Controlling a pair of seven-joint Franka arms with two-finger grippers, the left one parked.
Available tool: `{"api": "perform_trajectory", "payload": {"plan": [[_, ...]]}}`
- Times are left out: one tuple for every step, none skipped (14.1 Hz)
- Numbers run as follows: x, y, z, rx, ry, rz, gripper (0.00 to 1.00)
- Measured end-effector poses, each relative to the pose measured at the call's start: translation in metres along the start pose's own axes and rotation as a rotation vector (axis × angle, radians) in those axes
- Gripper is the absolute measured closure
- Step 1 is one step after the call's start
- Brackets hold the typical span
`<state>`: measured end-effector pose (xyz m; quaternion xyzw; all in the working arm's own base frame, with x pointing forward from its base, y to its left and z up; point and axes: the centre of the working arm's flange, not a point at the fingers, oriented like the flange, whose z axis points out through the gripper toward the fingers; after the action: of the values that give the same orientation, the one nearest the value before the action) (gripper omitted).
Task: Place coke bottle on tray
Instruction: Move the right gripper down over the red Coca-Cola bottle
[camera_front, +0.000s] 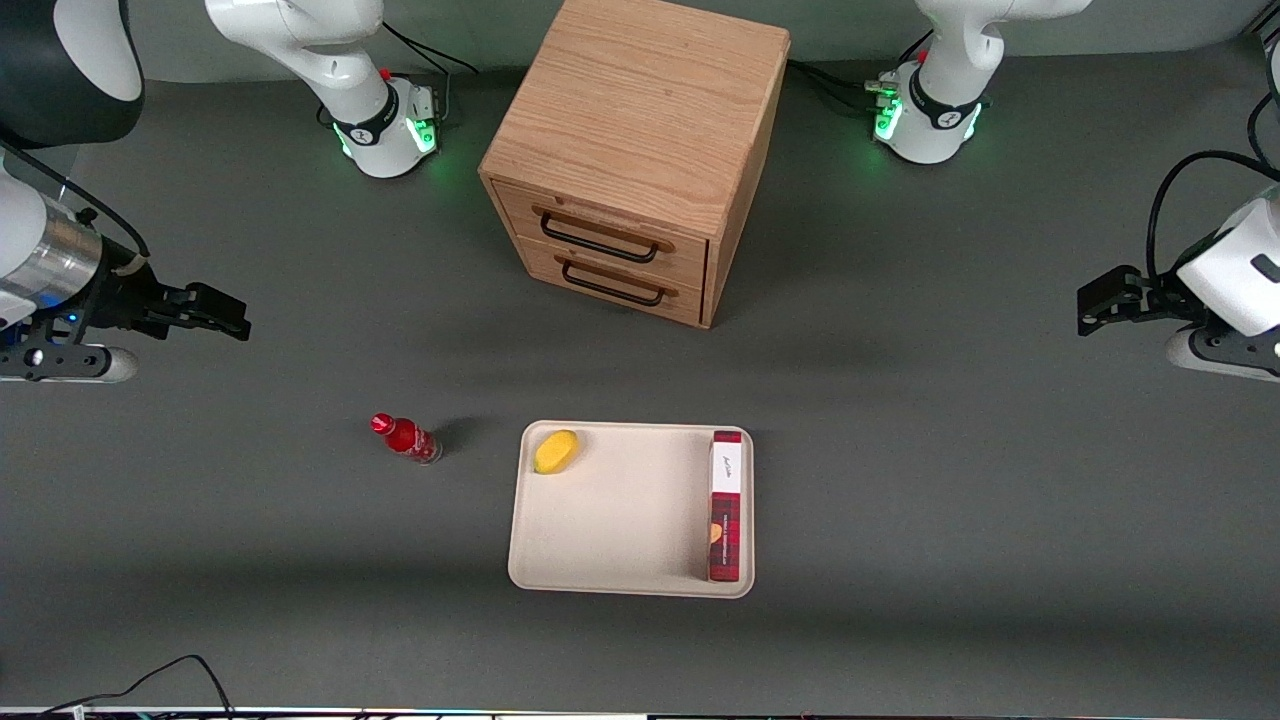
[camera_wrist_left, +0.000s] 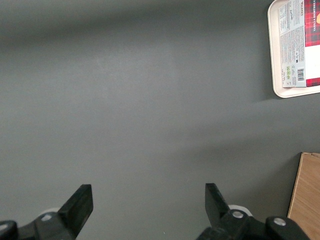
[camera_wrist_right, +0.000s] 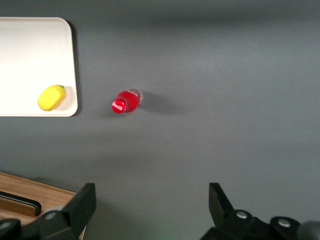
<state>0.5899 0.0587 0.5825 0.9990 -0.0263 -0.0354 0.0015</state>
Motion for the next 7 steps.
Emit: {"api": "perform_trajectory", "payload": {"plan": [[0.005, -0.006, 0.008, 0.001, -0.002, -0.010, 0.00], [0.010, -0.013, 0.019, 0.004, 0.000, -0.021, 0.00], [0.017, -0.018, 0.033, 0.008, 0.006, -0.029, 0.00], [0.025, -0.022, 0.051, 0.012, 0.018, -0.034, 0.00], [0.031, -0.026, 0.070, 0.016, 0.031, -0.038, 0.00], [0.037, -0.029, 0.092, 0.021, 0.043, -0.042, 0.00], [0.042, -0.034, 0.114, 0.026, 0.053, -0.049, 0.00]]}}
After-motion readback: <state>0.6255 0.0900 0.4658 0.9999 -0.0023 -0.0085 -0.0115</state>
